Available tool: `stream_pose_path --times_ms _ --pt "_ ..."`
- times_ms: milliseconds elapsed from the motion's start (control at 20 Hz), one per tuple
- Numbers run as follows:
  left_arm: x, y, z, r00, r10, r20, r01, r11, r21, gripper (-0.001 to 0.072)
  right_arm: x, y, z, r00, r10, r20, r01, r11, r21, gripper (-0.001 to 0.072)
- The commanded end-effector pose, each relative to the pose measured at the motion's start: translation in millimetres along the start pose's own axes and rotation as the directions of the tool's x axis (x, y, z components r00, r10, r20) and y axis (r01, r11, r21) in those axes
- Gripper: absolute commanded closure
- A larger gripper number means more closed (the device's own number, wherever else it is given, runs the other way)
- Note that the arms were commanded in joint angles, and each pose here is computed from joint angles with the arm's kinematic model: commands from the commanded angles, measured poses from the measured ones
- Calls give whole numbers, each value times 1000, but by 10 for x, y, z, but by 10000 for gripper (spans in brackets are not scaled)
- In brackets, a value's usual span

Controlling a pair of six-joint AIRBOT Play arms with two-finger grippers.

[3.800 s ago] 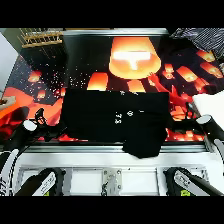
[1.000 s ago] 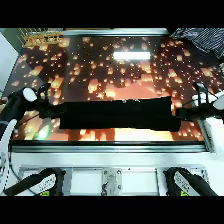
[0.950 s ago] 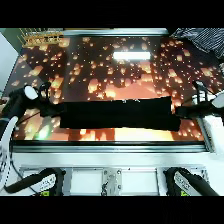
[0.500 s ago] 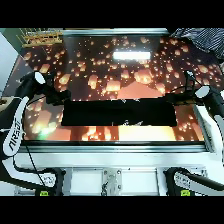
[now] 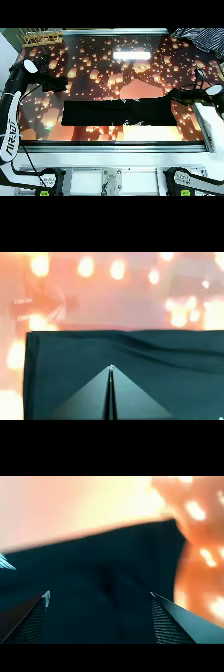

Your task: Fold the clothes and pants, and hang the long-sleeved shirts on hangers.

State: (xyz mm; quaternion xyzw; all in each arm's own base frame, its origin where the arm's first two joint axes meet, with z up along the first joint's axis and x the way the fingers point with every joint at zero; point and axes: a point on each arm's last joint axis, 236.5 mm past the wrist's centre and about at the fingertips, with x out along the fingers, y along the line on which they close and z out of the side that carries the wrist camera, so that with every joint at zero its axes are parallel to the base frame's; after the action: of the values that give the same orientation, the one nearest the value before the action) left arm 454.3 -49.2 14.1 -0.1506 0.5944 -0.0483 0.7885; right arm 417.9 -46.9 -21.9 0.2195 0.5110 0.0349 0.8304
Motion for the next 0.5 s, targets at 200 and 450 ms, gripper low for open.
stream_pose_path --times_ms 200,450 --pt "319 -688 -822 995 -34 -89 47 988 145 702 156 -794 -588 973 59 -225 -19 984 178 26" --pt "601 -1125 -1189 993 -55 -105 77 974 211 703 568 -418 -688 942 211 -261 -144 957 253 28"
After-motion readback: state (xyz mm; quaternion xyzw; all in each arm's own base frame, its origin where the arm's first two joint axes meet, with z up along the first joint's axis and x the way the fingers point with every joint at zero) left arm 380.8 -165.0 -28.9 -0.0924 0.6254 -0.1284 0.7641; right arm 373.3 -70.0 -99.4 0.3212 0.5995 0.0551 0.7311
